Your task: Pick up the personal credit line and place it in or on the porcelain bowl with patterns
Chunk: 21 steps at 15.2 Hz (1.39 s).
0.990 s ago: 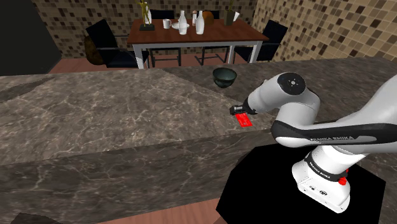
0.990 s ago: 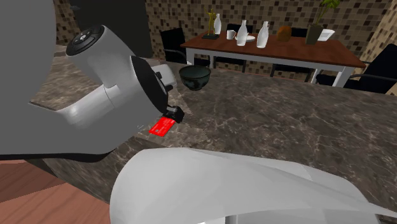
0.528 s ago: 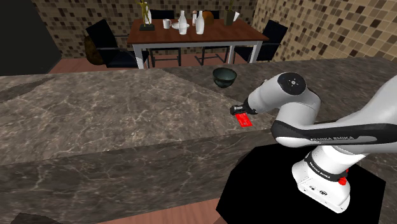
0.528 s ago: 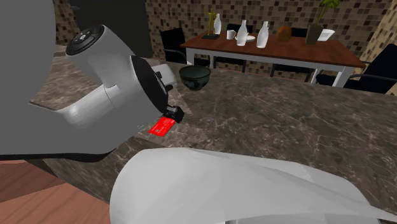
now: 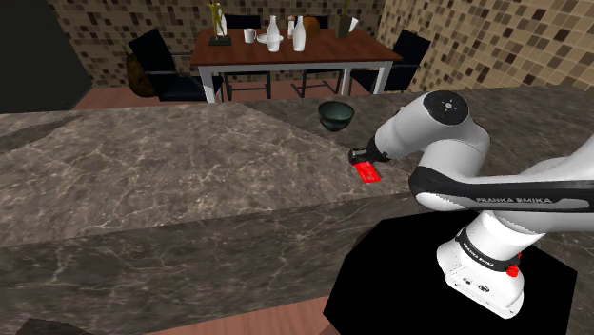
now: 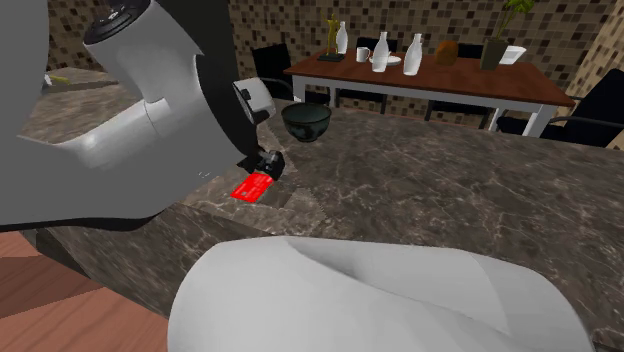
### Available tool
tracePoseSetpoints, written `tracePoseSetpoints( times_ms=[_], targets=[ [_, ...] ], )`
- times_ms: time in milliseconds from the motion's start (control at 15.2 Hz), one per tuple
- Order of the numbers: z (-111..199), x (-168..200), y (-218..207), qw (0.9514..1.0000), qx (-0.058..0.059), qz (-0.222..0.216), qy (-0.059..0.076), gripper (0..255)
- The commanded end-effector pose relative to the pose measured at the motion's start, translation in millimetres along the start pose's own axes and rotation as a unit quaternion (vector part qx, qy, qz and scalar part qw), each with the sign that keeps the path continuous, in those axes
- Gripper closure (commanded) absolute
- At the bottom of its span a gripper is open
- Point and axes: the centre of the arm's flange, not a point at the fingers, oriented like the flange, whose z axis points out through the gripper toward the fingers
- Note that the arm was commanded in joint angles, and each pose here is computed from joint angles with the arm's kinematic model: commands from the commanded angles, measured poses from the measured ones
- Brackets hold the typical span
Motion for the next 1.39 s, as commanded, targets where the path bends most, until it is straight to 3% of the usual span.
tracePoseSetpoints(
  times_ms=[0,1320],
  targets=[
    [-8.7,6.3,0.1,1.0,0.0,0.0,0.0,255],
    [-95.1,63.3,-0.4,1.0,0.0,0.0,0.0,255]
  ],
)
